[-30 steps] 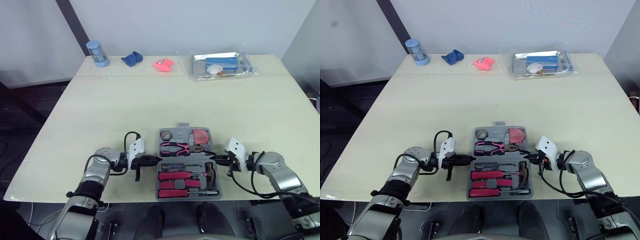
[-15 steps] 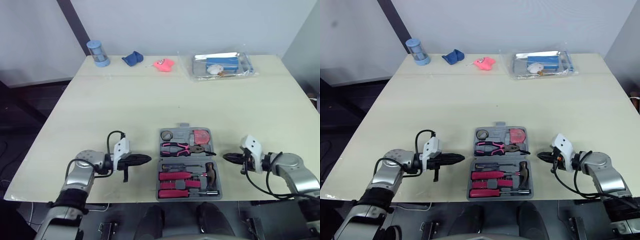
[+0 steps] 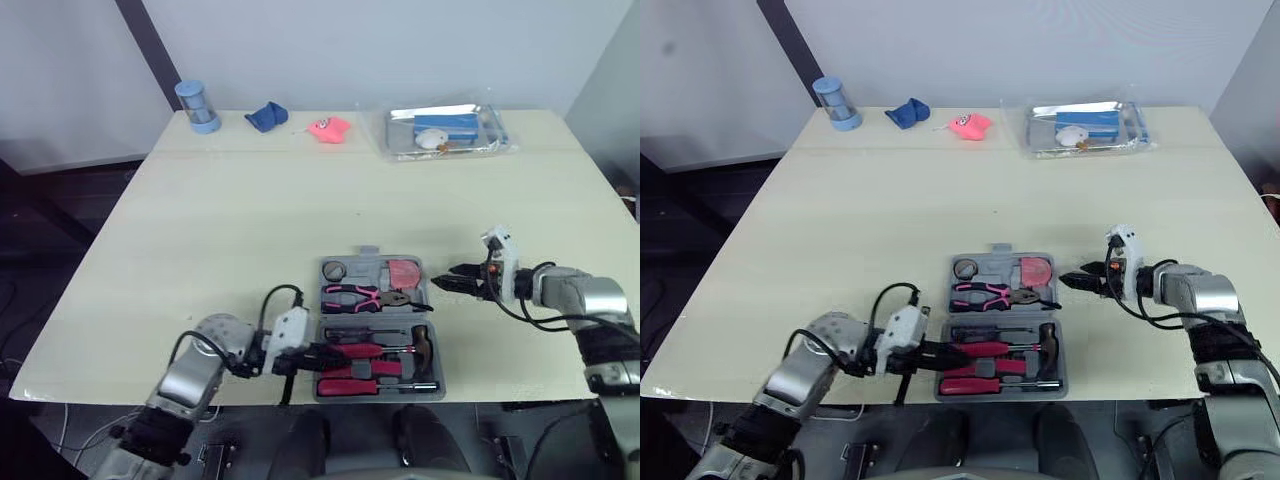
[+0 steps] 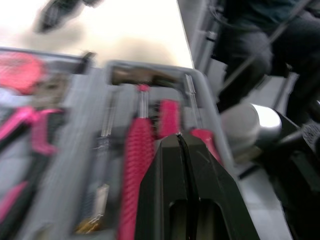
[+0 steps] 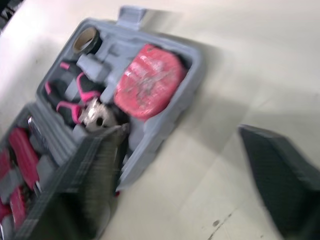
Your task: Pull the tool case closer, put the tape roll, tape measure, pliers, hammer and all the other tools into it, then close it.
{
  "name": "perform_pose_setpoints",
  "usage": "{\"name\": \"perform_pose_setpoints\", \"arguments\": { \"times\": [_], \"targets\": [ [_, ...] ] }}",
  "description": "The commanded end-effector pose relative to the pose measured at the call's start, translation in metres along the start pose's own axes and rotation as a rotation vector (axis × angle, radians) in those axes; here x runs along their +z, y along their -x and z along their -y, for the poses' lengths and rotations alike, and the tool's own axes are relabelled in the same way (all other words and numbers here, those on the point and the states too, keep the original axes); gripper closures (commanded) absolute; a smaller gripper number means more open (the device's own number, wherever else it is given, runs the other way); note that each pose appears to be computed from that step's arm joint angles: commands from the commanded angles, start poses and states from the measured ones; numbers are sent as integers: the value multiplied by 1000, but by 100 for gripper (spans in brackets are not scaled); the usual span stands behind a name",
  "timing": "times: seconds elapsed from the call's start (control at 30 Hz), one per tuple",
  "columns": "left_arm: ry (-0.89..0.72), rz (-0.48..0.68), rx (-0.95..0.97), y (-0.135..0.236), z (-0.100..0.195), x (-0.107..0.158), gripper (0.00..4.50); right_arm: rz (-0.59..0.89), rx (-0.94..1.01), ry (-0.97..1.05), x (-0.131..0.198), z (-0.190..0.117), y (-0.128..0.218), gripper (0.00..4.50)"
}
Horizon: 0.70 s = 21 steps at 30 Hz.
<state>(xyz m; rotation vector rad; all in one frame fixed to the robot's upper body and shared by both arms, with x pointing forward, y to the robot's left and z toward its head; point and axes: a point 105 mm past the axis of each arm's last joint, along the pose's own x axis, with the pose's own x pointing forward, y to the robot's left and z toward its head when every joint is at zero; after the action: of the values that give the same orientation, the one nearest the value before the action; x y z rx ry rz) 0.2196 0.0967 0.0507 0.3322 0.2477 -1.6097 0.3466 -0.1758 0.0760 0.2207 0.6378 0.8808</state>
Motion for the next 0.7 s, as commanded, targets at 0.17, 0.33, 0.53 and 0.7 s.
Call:
{"name": "perform_pose_setpoints", "arguments": {
  "times": [0.17, 0.33, 0.53, 0.7],
  "targets": [
    [5, -82, 23, -23, -5, -11, 450, -54, 82, -55, 5, -5, -21, 6],
    [37, -154, 31, -22, -3, -26, 450, -97, 120, -111, 2, -9, -34, 6],
    [45, -185, 47, -17, -4, -31, 450, -54, 166, -158, 9, -17, -49, 6],
    [45, -198, 48, -16, -5, -33, 450, -5, 215, -209, 17, -24, -56, 6]
  ]
}}
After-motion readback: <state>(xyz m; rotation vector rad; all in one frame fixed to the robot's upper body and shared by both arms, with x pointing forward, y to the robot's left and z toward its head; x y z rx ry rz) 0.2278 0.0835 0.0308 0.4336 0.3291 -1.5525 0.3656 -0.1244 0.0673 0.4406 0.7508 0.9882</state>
